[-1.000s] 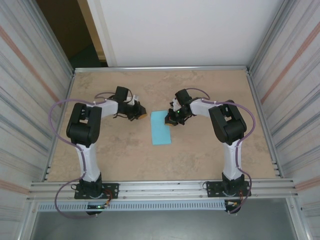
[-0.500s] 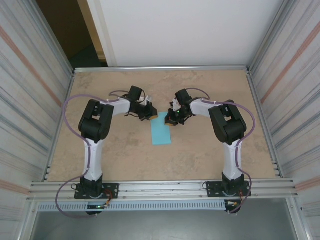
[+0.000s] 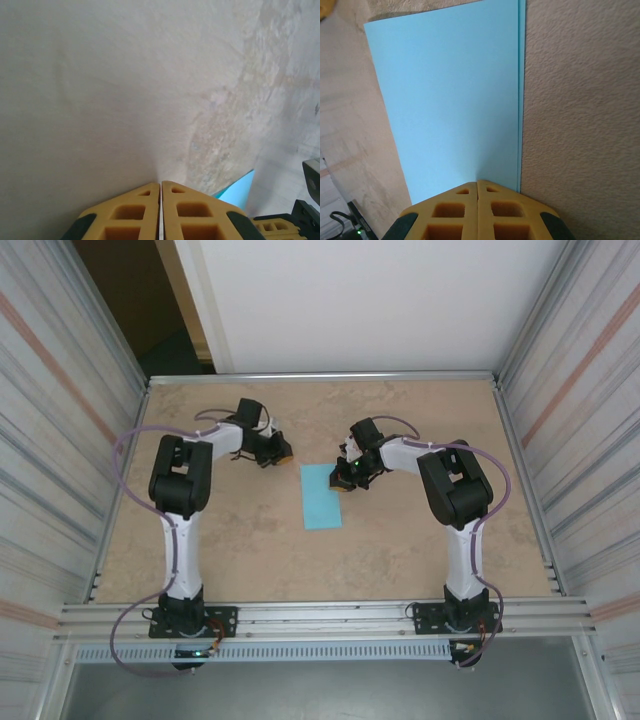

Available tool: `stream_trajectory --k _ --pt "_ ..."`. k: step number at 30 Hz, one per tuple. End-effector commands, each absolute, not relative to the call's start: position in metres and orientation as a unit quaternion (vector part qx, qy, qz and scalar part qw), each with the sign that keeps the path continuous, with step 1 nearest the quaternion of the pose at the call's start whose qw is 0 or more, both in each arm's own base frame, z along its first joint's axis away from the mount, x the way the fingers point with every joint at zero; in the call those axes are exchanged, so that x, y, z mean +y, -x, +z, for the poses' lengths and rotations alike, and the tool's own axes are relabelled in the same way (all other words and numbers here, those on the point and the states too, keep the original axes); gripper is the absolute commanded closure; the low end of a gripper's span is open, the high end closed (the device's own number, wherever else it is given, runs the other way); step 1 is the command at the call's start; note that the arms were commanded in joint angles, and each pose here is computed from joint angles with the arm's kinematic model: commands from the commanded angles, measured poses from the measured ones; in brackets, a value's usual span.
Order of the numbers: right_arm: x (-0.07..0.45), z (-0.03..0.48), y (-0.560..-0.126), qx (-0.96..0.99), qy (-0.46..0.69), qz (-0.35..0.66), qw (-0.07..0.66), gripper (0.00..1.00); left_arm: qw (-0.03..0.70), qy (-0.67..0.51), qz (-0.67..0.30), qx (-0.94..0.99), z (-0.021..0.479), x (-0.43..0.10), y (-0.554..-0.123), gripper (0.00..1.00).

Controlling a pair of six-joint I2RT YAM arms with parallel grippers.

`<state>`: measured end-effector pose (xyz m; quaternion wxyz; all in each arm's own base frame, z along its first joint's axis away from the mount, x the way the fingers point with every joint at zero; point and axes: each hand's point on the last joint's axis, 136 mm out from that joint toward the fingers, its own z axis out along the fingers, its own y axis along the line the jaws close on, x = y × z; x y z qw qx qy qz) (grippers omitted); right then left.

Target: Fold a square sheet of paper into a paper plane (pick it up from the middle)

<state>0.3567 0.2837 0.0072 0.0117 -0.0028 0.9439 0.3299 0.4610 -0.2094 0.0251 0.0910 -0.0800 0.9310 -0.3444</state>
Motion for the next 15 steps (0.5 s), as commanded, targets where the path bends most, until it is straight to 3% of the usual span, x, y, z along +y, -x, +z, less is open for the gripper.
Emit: stream_trajectory --k 1,6,15 --pt "0.203 -0.091 -0.306 0.988 -0.052 0.127 -0.073 1.00 0.094 0.051 -0.341 0.934 0.052 -0.215 -0.451 0.90" --pt "0.209 -0.086 -0.310 0.988 -0.044 0.133 -0.068 1.00 0.095 0.010 -0.385 0.918 0.083 -0.250 -0.416 0.89" --pt "0.219 -0.077 -0.315 0.985 -0.018 0.155 -0.067 1.00 0.046 0.006 -0.372 0.927 0.048 -0.273 -0.397 0.90"
